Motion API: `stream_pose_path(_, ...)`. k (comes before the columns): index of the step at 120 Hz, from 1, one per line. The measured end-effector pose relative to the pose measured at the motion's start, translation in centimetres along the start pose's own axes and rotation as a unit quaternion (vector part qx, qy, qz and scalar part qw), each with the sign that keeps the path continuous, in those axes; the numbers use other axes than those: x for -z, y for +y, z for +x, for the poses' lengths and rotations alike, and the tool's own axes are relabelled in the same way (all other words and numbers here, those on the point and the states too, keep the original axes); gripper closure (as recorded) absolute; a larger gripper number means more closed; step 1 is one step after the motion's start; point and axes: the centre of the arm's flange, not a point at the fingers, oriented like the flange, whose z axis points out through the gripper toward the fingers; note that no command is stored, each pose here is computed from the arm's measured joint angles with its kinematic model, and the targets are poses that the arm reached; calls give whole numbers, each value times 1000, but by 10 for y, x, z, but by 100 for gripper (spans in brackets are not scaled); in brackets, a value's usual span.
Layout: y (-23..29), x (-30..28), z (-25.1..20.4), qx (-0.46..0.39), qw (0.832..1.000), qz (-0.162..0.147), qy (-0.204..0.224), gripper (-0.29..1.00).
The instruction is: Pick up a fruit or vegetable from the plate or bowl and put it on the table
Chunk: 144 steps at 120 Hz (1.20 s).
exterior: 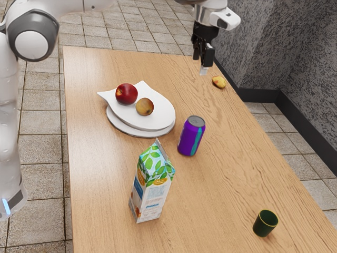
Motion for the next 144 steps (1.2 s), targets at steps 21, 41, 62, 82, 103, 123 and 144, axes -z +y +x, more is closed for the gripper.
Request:
stream_pose_path(21,-3,-1,0,1,1000,1,-3,0)
stream_pose_path(41,-26,1,-8,19,1000,8,-8,0)
stream_pose_path(62,-28,-17,-13,-26,999,14,-37,0)
stream_pose_path(82,-21,-74,-29,-98,992,5,-74,0)
stream_pose_path(103,-49,-102,-59,-144,987,-1,-75,0)
stream_pose_path(123,-83,-128,-82,-170,983,0,-73,0)
stream_pose_path(144,-74,-153,-99,-221,972,-8,-76,0)
